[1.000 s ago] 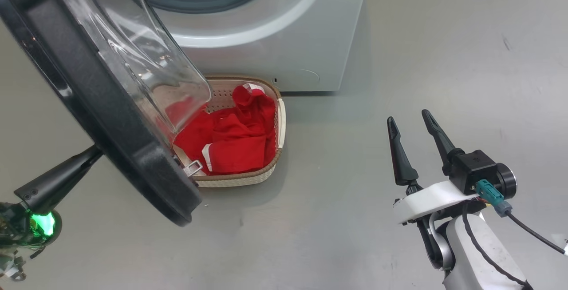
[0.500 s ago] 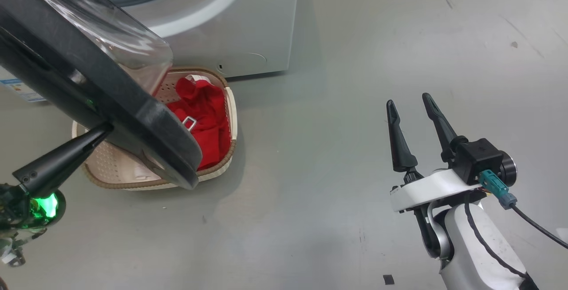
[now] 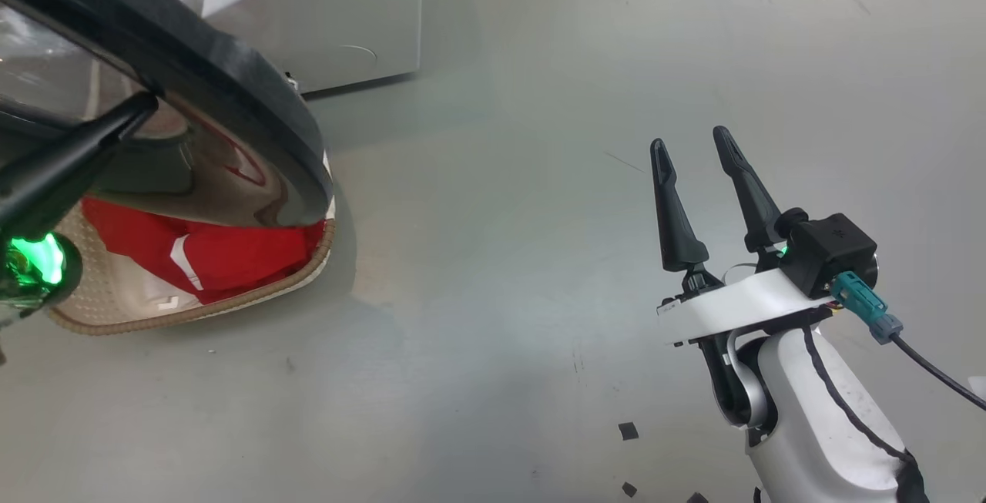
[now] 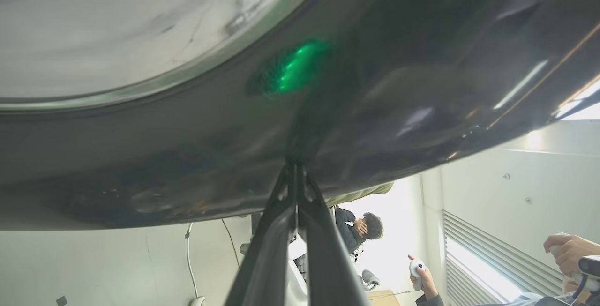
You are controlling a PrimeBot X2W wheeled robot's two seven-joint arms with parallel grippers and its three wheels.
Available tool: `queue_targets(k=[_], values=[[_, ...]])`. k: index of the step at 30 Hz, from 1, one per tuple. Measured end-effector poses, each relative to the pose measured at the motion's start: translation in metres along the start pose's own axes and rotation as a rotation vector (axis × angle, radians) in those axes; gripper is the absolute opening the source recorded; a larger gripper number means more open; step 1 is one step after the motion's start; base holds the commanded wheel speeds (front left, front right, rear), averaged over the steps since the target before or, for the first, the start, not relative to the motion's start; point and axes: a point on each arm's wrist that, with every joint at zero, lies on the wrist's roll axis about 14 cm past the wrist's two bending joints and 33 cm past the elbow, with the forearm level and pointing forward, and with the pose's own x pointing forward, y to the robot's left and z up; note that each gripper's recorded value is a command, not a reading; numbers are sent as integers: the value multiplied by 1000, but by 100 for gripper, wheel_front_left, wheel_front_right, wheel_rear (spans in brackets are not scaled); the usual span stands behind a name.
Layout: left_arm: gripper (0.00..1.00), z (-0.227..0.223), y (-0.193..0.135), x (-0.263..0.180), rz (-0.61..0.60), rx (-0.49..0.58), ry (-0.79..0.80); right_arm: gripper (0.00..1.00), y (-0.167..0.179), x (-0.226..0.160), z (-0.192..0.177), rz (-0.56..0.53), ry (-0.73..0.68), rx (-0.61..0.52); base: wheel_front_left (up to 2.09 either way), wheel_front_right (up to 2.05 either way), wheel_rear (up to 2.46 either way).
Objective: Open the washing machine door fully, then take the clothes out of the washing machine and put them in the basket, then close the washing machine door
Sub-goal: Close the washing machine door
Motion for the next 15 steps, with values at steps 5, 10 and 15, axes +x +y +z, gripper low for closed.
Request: queue_targets(k=[5,10,15], values=[[0,19,12,19,-10,-43,-14,100,-6,2,-1,-20,4,-3,0,0,0],[0,33,19,33,-24,-66,-36,100,-12,1,-2,-35,11,-7,0,0,0],[0,46,29,48,-37,-115,-66,100,-21,-3,-2,-68,15,-12,0,0,0]])
